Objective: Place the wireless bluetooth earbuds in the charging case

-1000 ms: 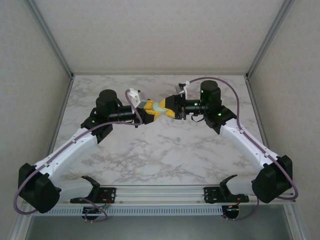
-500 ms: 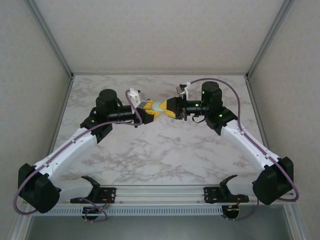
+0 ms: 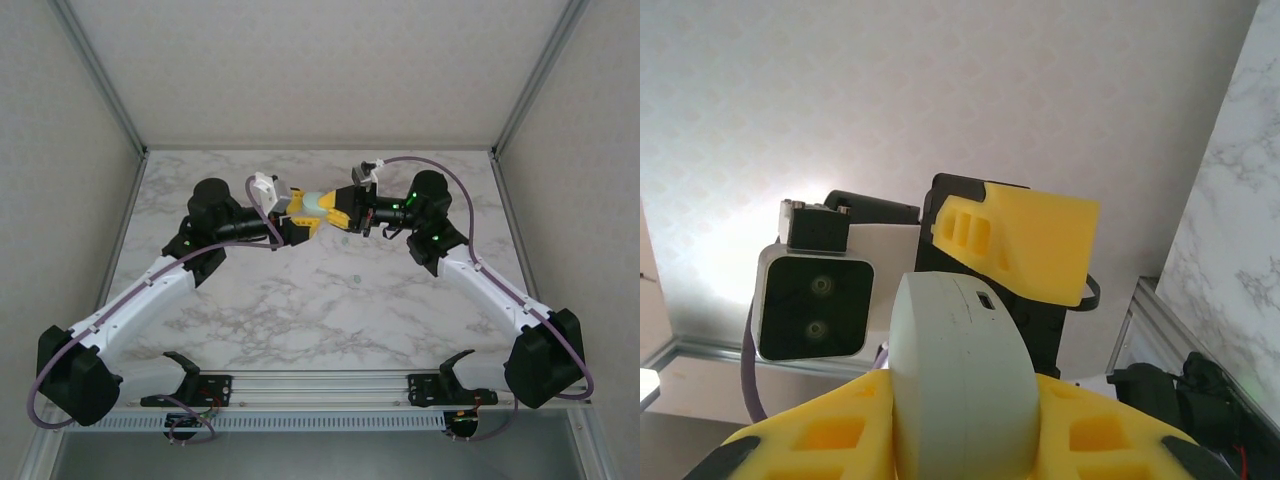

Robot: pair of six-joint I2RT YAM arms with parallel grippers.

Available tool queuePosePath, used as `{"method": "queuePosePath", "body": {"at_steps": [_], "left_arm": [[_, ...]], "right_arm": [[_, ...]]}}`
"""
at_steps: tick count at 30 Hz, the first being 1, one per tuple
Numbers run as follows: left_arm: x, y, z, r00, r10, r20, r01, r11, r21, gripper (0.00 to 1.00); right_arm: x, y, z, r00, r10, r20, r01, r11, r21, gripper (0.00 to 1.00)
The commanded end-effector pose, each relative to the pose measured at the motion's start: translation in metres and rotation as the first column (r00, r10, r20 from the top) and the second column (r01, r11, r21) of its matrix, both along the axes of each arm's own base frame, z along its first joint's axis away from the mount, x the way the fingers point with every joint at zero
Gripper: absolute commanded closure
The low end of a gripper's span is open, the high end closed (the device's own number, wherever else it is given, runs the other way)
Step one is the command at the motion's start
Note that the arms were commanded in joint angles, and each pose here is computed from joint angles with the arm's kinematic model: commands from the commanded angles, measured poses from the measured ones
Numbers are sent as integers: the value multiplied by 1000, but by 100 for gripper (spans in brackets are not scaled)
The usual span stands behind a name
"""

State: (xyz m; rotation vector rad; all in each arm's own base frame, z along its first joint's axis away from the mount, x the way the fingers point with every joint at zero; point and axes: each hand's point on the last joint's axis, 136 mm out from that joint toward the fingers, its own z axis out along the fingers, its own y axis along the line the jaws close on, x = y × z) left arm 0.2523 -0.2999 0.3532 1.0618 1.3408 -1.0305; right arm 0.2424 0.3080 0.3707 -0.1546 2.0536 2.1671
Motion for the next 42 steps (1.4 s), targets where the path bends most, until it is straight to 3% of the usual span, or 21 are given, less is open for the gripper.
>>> {"method": "queuePosePath", "body": {"at_steps": [1,20,25,28,35,42], "left_arm": [[-7,-3,12,999,-35,8,35,998,-48,51],[-9,-7,12,998,-59,-9,59,998,-32,60],[-9,-9,9,998,-61,-18,61,998,-26,68],[-7,-9,5,999,-46,-28,46,999,-15,73],[-9,-5,-9,998,-28,-54,29,999,28,79],[-14,0,-24,997,-12,-71,16,998,57,80]], "right_arm": [[-2,0,2,1000,3,13,-4,1000,21,86],[-1,3,-5,1000,4,4,-4,1000,16,84],[0,4,-12,1000,-3,-1,3,1000,-7,82],[1,2,-17,1000,-22,12,22,998,-52,76],[-2,-12,-17,984,-89,151,120,970,-212,50],[3,-52,-19,893,-192,406,362,844,-397,42]]}}
